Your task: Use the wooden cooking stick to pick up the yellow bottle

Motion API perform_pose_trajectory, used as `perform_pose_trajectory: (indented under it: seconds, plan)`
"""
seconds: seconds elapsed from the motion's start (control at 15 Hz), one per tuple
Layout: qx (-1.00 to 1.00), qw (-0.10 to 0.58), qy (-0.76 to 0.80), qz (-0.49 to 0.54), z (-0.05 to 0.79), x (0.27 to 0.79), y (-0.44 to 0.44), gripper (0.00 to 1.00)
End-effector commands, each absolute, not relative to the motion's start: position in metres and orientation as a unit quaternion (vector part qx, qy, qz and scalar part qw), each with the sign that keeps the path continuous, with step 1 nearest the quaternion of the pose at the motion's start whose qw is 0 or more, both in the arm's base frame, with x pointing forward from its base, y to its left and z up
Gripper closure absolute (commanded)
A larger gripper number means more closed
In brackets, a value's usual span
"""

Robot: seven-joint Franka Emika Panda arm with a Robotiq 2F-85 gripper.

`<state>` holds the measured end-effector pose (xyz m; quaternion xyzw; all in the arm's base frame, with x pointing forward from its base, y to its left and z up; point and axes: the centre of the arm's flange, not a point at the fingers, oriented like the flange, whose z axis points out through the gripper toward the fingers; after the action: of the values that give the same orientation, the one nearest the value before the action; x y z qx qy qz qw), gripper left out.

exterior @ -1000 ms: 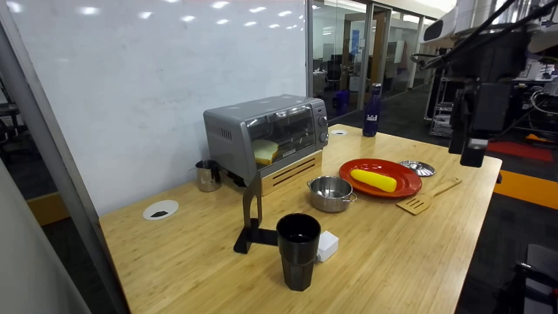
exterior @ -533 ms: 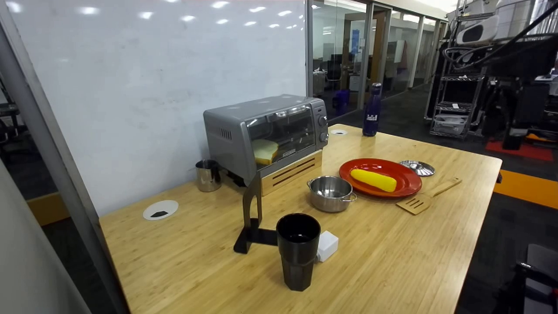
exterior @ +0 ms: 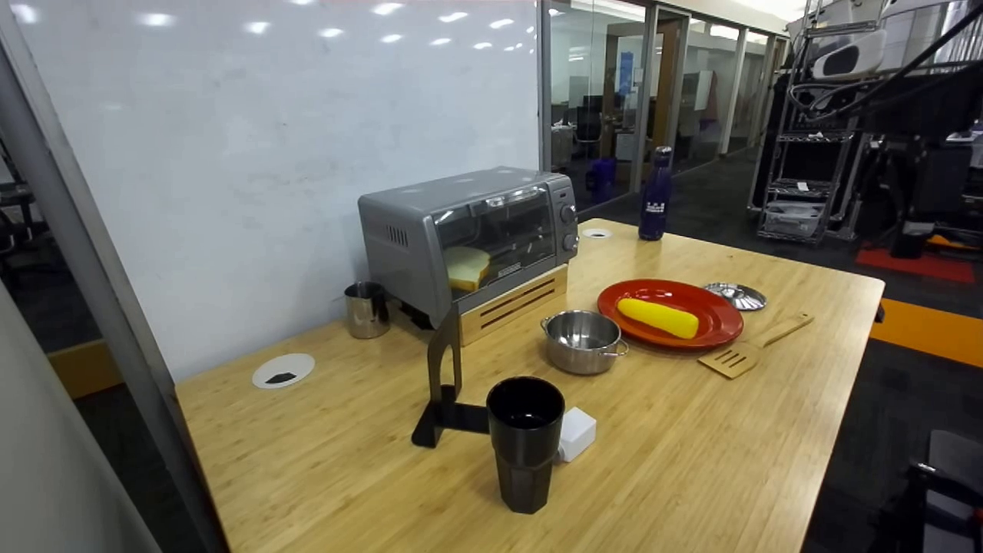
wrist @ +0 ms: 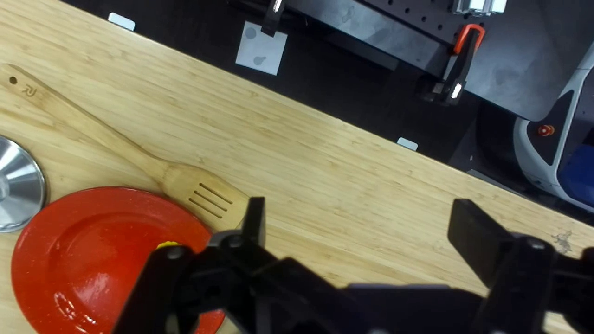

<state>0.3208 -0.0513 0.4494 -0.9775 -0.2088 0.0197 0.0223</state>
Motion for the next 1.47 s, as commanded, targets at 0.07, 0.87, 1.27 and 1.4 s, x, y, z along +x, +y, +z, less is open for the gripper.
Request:
perform_pose_trajectory:
  seconds: [0.07,0.87,1.27,1.4]
  plan:
    - [-0.978,0.022,-0.209,0.020,0.449,0.321,-0.051,0.00]
    - [-0.964,0.018,-0.265,0.014,0.380,0.364,-0.177,0.00]
    - [-0.957,0.040,-0.285,0.030,0.353,0.349,-0.218,0.00]
    - [-0.956,0.041,-0.286,0.042,0.344,0.356,-0.228,0.00]
